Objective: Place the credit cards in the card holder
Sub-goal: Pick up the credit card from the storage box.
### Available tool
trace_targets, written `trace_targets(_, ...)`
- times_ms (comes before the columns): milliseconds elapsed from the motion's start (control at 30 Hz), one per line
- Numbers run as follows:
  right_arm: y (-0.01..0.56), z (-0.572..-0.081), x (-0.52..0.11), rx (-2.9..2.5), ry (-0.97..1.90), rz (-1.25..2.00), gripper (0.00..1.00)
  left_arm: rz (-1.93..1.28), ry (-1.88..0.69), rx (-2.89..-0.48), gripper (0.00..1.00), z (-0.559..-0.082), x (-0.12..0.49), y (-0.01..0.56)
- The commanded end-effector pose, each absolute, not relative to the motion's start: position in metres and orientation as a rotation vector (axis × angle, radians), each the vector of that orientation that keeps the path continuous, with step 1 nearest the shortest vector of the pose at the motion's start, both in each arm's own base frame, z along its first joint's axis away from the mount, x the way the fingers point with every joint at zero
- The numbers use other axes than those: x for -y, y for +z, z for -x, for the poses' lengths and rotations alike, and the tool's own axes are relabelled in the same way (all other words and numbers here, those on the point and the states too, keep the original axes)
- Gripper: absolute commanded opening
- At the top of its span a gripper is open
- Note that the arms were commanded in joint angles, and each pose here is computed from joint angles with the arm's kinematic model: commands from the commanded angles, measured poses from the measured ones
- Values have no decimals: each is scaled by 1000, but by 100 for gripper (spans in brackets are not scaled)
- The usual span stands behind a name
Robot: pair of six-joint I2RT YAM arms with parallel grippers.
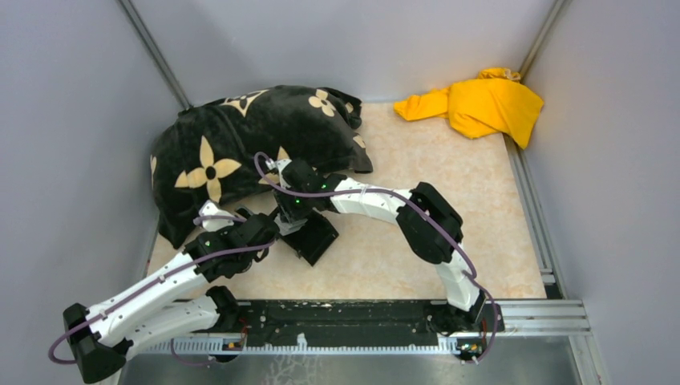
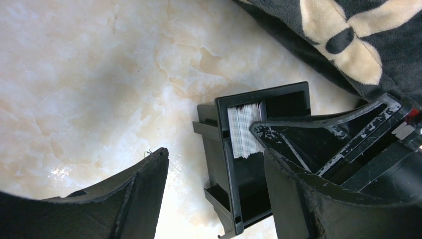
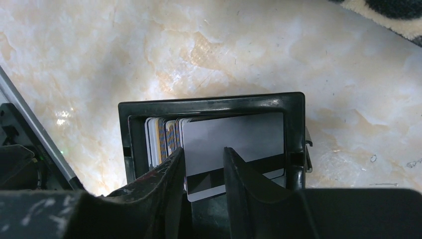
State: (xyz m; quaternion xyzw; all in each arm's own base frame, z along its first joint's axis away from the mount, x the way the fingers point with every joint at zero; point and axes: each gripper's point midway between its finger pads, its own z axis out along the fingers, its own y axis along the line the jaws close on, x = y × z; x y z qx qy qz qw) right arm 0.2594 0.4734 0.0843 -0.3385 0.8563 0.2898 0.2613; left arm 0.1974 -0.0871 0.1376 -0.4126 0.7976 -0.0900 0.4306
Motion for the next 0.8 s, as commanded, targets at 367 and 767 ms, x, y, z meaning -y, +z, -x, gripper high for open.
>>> trace_targets(367, 134, -256, -490, -2251, 937, 869, 32, 1072, -181, -1954, 76, -196, 77, 131)
trace_targets(767, 156, -253, -489, -2216, 964, 859, 28, 1057, -201, -1970, 76, -198, 83, 132)
